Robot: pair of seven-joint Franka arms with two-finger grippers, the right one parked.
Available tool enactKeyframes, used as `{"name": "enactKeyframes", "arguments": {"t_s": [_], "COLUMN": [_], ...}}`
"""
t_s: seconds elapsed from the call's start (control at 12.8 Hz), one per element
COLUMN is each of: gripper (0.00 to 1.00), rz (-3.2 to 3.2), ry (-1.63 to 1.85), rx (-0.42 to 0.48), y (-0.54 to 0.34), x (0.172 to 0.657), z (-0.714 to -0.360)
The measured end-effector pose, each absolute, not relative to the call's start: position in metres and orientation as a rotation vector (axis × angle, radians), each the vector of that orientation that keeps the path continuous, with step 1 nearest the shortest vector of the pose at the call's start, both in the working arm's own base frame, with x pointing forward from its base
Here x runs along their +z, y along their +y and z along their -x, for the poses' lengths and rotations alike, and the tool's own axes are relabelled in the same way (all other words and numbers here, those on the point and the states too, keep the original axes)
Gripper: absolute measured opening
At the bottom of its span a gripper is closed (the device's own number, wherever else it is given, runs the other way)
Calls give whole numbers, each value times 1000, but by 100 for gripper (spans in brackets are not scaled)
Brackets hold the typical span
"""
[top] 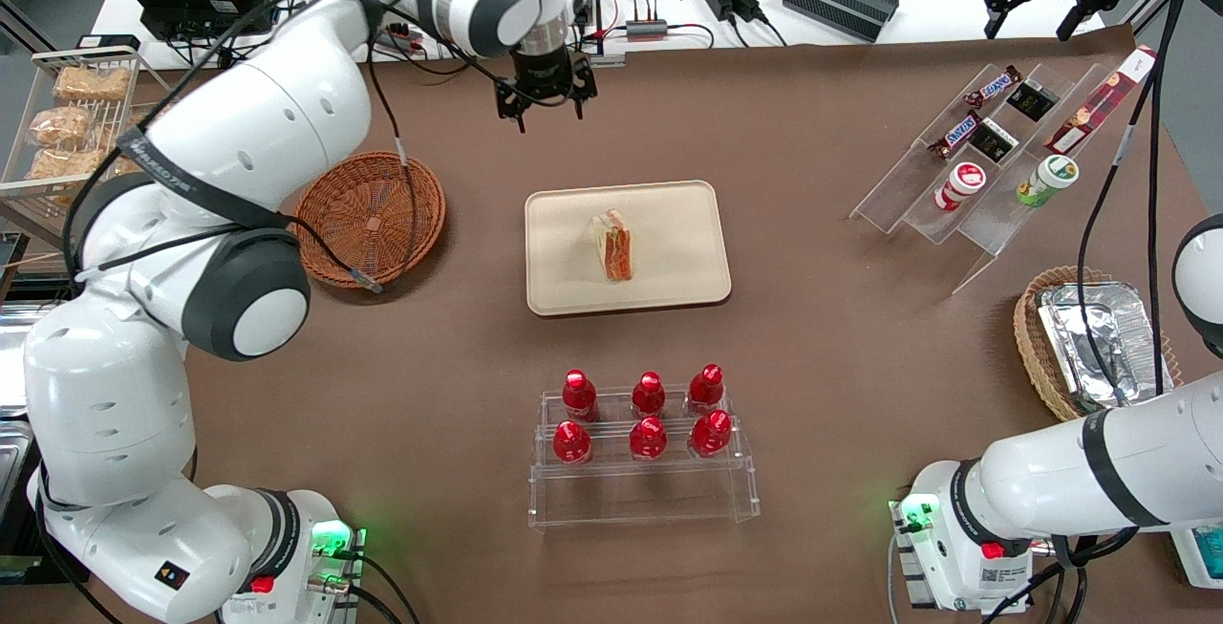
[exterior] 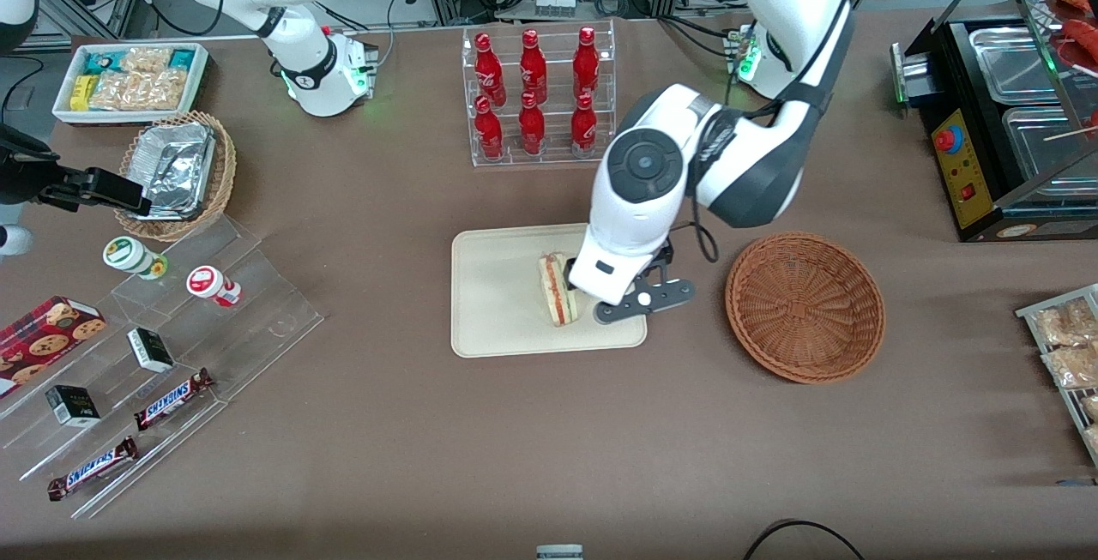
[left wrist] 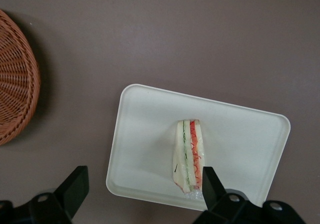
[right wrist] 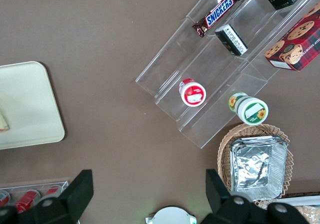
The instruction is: Place sandwich from basket to tray
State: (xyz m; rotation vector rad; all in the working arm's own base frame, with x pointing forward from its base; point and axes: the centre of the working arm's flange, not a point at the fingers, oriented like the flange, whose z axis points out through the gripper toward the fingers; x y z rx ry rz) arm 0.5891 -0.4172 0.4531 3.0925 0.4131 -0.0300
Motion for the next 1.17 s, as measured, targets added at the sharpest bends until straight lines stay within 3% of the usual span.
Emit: {"name": "enactKeyframes", "arguments": {"t_s": [0.39,0.78,1.17], "gripper": [100,100,100], "rz": [-3105,-3118,-3097], "ry": [334,243,140], "rx": [-35,-136,-243], "y": [-370,-280,-183], "x": [471,496,526], "z": [-603,-625,-623]}}
